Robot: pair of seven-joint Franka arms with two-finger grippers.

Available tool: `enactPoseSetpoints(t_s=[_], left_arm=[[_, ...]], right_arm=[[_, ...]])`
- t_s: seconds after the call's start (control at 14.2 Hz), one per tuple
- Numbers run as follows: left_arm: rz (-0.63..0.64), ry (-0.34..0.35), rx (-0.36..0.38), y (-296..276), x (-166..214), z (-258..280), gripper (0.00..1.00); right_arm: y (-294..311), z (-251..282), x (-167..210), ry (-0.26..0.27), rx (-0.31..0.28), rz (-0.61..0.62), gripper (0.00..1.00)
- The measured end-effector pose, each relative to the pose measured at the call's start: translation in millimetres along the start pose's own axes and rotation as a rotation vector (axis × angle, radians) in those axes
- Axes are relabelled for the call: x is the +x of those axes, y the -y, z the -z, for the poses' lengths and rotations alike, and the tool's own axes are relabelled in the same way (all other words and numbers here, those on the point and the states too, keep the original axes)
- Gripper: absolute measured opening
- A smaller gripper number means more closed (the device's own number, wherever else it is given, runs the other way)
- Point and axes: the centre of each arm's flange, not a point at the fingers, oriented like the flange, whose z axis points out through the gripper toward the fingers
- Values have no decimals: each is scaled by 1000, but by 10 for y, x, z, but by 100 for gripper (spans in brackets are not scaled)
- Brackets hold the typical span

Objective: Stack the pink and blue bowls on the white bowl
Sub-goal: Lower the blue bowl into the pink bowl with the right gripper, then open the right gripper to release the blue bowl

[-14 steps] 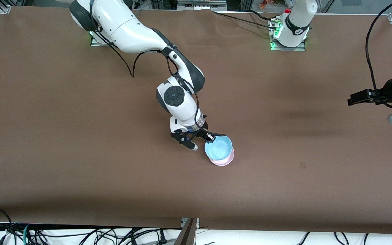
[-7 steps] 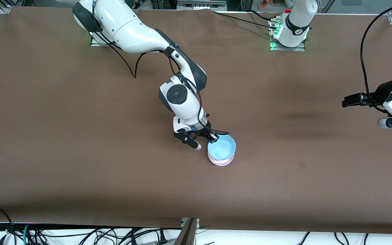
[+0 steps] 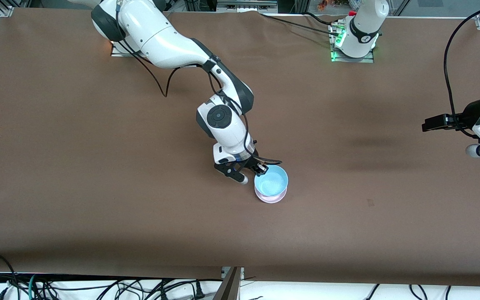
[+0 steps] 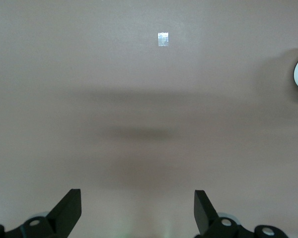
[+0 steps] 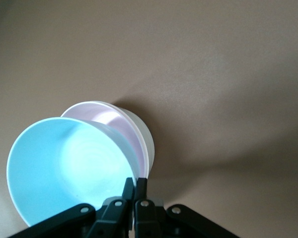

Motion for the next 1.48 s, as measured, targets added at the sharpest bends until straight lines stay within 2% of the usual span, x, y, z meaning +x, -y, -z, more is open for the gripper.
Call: enactPoseSetpoints(t_s=[0.21,1.05,1.12,1.34,1.41,1.48], left_arm=[[1,0,0,4,0,0,100],[4,0,-1,25,0,1,100],[4,0,-1,25,0,1,100],[4,0,-1,25,0,1,100],[4,0,-1,25,0,1,100],[4,0,-1,25,0,1,100]], right_arm=[[-31,-61,-18,-22,-19,46,2],[-84,-89,-9,-6,-80,106,2],[-89,-88,1,-6,-85,105,6],[-97,-76,34,-5,-97,105,33],[-95,-68,43,-5,-101,105,33],[-98,-63,53,-4,-108,104,41]])
